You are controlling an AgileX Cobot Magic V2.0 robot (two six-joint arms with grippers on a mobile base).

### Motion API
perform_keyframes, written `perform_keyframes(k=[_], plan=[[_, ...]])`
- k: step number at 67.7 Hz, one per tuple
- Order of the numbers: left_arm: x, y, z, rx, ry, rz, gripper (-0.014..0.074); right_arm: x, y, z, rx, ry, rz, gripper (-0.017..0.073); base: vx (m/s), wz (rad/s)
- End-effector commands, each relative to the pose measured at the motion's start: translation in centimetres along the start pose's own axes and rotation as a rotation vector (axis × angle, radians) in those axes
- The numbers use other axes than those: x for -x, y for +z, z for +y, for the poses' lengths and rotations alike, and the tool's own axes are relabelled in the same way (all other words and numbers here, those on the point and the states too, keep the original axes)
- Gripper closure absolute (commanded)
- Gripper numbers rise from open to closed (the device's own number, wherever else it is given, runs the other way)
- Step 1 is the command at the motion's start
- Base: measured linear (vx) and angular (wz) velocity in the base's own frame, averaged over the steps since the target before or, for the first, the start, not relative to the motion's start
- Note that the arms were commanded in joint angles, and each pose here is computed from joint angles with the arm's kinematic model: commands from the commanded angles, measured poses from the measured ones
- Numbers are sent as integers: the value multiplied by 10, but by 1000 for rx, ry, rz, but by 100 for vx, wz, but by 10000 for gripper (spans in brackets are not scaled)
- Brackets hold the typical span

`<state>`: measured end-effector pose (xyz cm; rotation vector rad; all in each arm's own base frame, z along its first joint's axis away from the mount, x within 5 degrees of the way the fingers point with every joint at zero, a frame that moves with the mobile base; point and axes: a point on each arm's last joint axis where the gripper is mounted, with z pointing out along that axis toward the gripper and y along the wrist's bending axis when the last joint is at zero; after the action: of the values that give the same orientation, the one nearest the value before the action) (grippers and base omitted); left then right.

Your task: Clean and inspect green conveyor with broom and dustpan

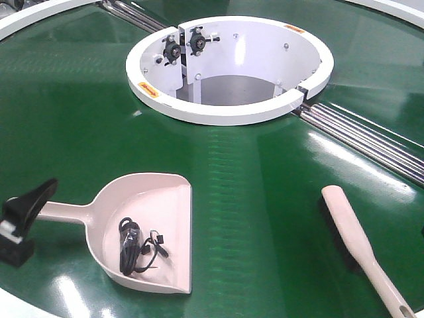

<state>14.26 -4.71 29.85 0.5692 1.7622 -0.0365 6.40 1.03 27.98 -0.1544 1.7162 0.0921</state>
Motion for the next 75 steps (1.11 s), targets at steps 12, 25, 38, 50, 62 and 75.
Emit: perform_keyframes(k=[12,25,38,50,62,75], plan=[[-44,-20,3,266,-182,-330,60,-19,11,-1,-19,-13,-149,38,0,0],[-40,-17,0,195,-210,-255,253,-20,12,-1,-18,-13,-141,123,0,0],[-41,-16,-4,158,-103,-219,602,-21,12,-1,-18,-13,-132,445,0,0],[-40,-16,-3,166,-93,-236,601,-20,12,-1,-17,-2,-143,569,0,0],[-40,-16,-4,165,-95,-234,601,-20,12,-1,-17,-1,-143,568,0,0],[-40,-16,-4,165,-95,-234,601,-20,12,-1,-17,-1,-143,568,0,0]])
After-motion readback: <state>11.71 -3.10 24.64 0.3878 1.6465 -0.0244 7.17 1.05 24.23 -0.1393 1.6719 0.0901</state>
